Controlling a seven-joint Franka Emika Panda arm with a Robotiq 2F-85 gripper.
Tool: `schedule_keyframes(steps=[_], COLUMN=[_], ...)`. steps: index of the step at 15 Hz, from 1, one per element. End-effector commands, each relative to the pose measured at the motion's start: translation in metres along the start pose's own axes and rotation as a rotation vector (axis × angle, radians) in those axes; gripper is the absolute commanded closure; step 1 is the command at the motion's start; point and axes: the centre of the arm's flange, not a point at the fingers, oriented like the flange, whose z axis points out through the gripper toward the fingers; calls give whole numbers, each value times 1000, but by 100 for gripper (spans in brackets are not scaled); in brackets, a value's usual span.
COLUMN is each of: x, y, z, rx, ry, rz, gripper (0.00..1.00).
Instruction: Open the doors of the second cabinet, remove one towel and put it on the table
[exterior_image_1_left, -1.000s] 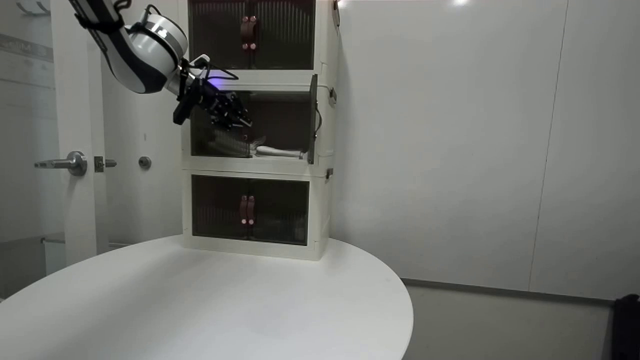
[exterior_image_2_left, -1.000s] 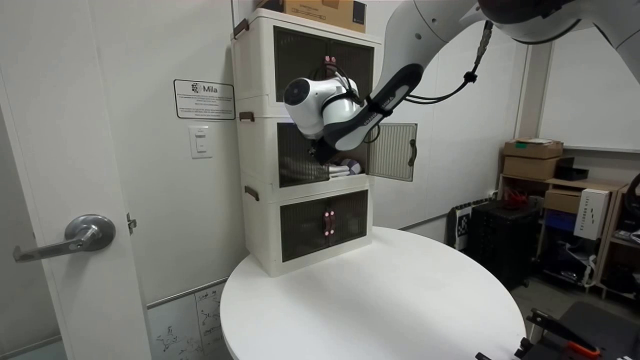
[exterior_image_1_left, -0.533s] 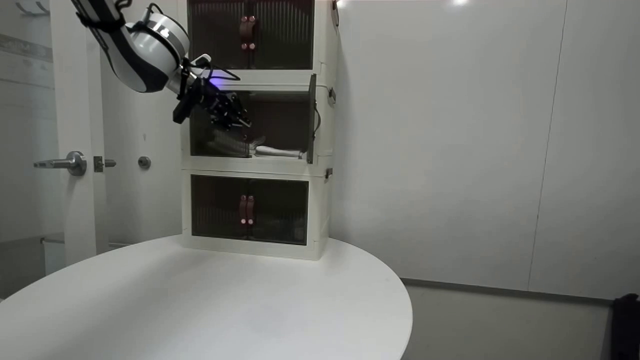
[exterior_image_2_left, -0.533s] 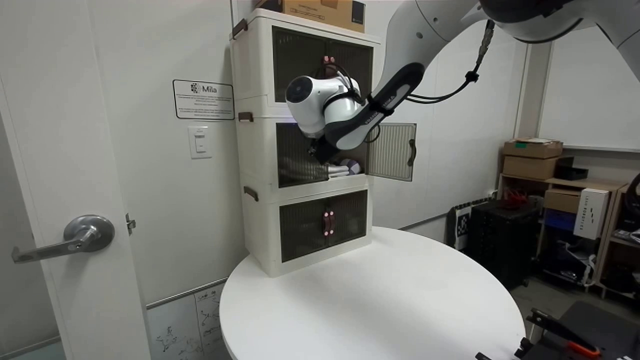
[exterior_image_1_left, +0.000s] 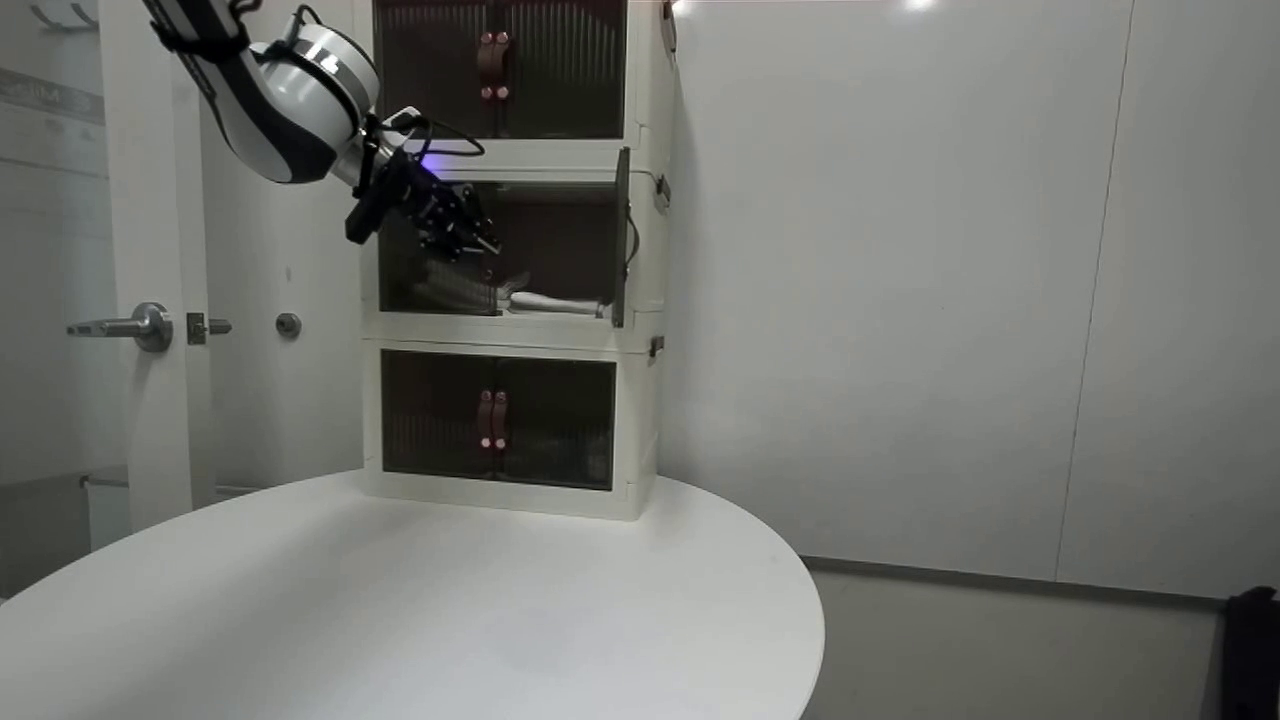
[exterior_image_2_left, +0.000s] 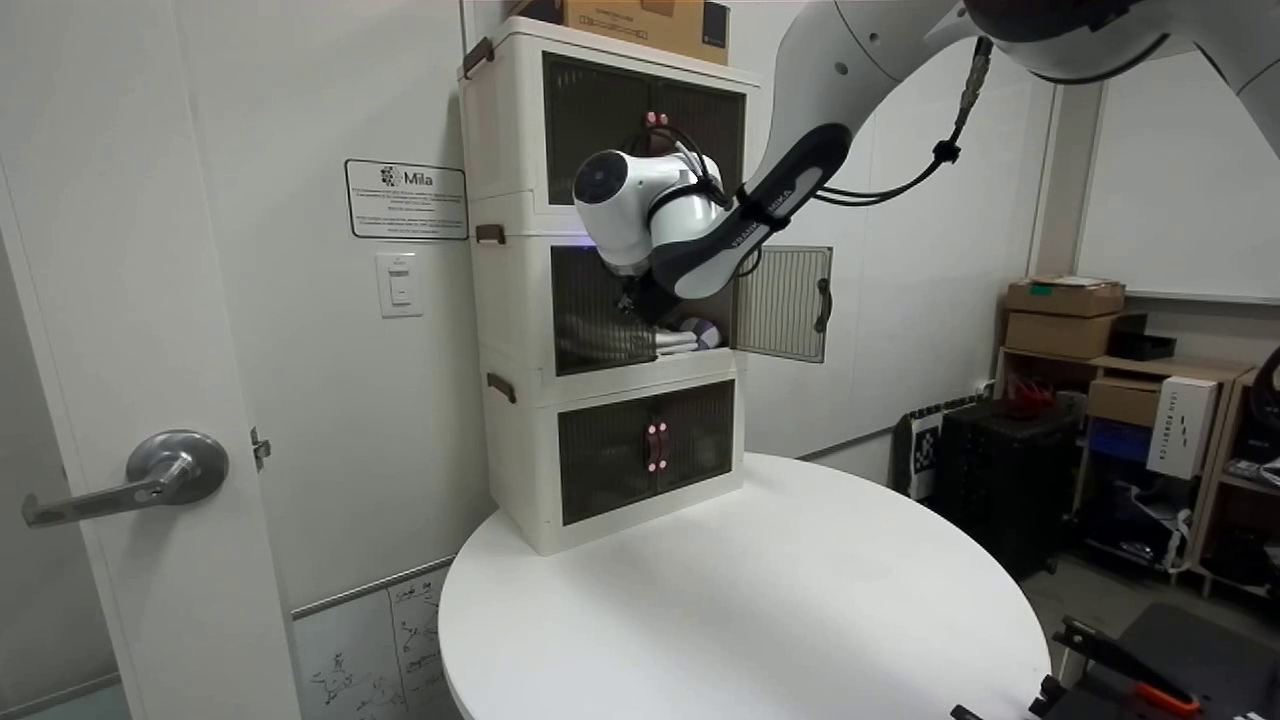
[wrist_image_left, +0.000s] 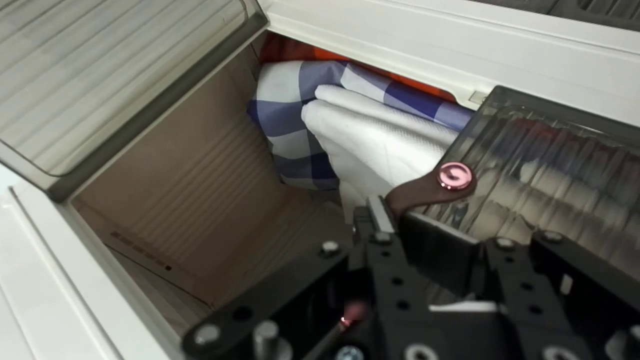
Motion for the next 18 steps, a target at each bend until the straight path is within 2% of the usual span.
schedule_keyframes(steps=[1,18], x=[-12,-16], y=[-43,-57], z=[-20,-36], rx=[120,140], ry=[-6,-16], rz=[-98,-133], gripper=[98,98])
